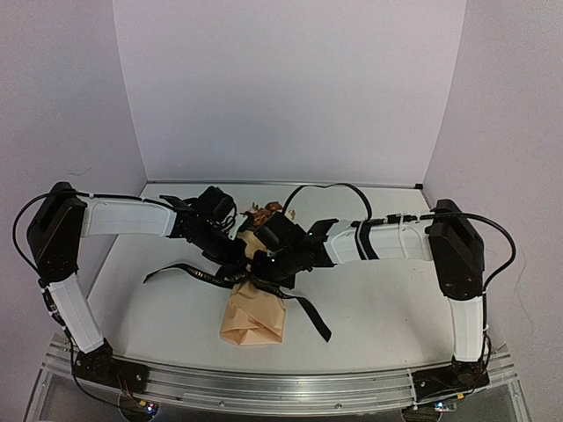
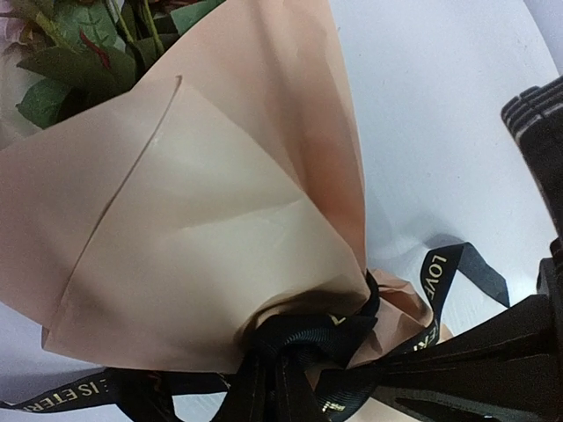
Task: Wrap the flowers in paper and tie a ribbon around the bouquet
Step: Cross the half-tied ribbon over the folded bouquet.
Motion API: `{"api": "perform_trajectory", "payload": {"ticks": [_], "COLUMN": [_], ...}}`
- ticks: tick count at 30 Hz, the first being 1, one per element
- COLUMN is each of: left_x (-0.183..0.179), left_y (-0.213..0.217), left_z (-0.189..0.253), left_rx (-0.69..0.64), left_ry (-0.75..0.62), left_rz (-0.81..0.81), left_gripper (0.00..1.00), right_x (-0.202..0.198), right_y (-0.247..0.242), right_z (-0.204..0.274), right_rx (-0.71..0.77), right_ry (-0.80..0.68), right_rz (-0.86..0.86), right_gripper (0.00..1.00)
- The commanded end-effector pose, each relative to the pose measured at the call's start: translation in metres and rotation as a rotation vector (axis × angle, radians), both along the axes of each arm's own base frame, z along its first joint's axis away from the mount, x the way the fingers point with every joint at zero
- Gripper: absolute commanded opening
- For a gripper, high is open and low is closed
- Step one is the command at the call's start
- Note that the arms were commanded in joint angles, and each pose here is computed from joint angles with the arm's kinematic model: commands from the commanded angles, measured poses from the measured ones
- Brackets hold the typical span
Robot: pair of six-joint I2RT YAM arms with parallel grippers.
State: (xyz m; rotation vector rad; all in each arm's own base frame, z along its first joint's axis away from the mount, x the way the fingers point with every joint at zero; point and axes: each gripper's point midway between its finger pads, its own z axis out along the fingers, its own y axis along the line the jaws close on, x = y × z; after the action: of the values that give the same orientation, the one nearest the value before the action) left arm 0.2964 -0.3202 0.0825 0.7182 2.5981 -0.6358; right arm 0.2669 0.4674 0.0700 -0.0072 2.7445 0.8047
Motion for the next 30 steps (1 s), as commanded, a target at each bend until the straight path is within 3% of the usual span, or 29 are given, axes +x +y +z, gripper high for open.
{"api": "perform_trajectory", "payload": {"ticks": [1, 17, 30], "left_x": [0.001, -0.013, -0.020], "left_y": [-0.012, -0.007, -0.009], "left_z": [0.032, 0.036, 0.040], "left_rx": [-0.105, -0.155, -0.212], "left_ry": [-0.059, -0.054, -0.043], "left_rz": [-0.017, -0.017, -0.018], "left_gripper": [0.06, 0.03, 0.03], "right_x": [0.019, 0.044, 0.043], "right_y": [0.008, 0.023, 0.034], "right_z": [0.011, 0.015, 0.011], "right_rx": [0.049, 0.193, 0.396], "right_ry": [-0.009, 0.061, 0.075], "right_rz": [-0.069, -0.196, -0.230], "right_gripper": [0.00, 0.00, 0.00]}}
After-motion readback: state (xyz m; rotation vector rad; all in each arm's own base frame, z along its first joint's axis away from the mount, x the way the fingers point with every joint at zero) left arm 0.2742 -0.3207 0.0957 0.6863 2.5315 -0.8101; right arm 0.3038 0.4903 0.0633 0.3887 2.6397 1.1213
